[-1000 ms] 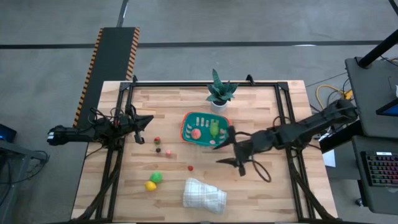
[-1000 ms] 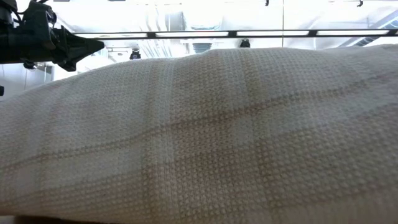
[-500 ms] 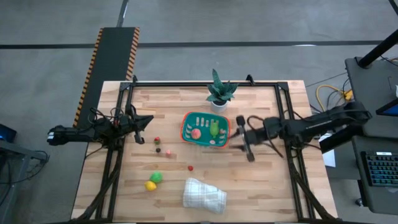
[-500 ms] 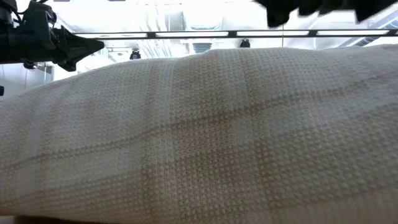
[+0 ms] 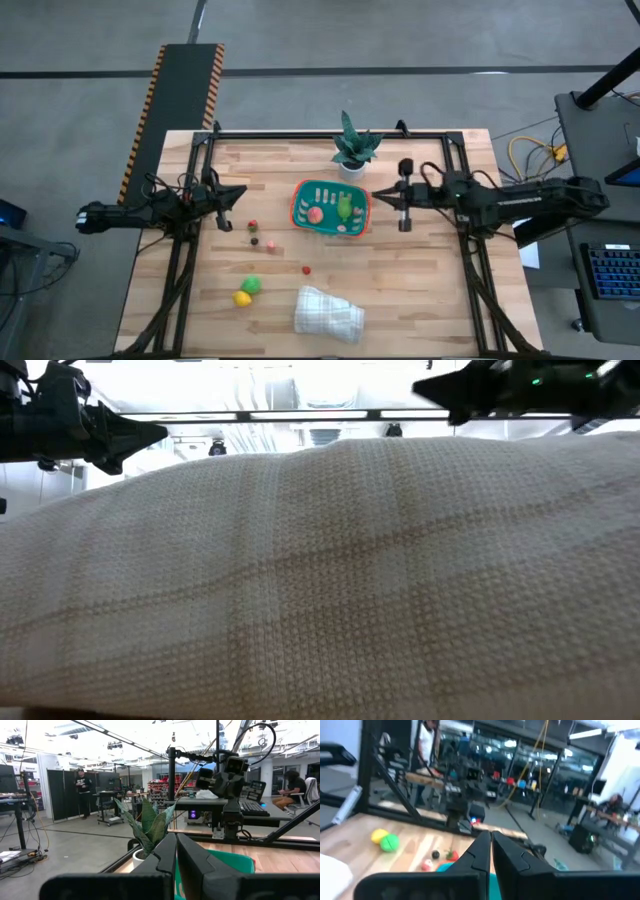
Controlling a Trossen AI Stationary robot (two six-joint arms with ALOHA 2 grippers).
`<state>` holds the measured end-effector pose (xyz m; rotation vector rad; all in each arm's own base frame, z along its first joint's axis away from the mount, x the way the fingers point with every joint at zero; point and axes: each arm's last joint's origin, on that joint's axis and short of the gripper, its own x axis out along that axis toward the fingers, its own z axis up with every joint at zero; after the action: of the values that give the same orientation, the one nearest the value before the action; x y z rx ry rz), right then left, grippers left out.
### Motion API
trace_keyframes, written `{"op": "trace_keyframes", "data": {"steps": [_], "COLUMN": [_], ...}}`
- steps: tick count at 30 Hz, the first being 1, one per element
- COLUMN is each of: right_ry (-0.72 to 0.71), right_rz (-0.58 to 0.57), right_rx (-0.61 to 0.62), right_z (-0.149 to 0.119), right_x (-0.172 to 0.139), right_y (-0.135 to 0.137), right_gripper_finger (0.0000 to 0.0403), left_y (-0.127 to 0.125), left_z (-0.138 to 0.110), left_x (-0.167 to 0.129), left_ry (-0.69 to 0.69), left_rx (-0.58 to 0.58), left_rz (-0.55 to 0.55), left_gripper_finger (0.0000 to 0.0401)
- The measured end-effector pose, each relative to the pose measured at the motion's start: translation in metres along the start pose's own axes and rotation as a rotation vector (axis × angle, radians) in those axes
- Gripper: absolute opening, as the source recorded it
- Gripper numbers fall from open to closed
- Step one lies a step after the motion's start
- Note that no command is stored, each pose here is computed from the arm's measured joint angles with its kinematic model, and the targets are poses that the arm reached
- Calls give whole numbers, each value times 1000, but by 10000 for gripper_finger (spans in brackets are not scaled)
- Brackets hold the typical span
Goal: Build produce basket
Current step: Put the red strawberry into the blue basket
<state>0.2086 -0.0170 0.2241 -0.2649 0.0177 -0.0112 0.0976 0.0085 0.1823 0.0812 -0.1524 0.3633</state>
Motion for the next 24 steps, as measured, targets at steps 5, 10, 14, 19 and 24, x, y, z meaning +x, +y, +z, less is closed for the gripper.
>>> {"op": "trace_keyframes", "data": {"steps": [5,10,14,19,24], "right_ry": [-12,-13,-15,-21,-19], "right_rz": [-1,0,-1,-2,-1], "right_rx": [74,120,134,134,134], "right_z": [-12,-20,-22,-18,-17], "right_x": [-23,-34,-36,-34,-33], "right_y": [6,9,9,8,8], "right_gripper_finger": [9,9,9,9,9], "left_y": [0,0,0,1,0], "left_z": [0,0,2,8,13], "left_x": [0,0,0,0,0], "left_ry": [0,1,-20,-78,-107], "left_rx": [0,2,-7,-32,-45], "left_rz": [-1,-1,2,-3,-24], "left_gripper_finger": [0,0,0,40,139]}}
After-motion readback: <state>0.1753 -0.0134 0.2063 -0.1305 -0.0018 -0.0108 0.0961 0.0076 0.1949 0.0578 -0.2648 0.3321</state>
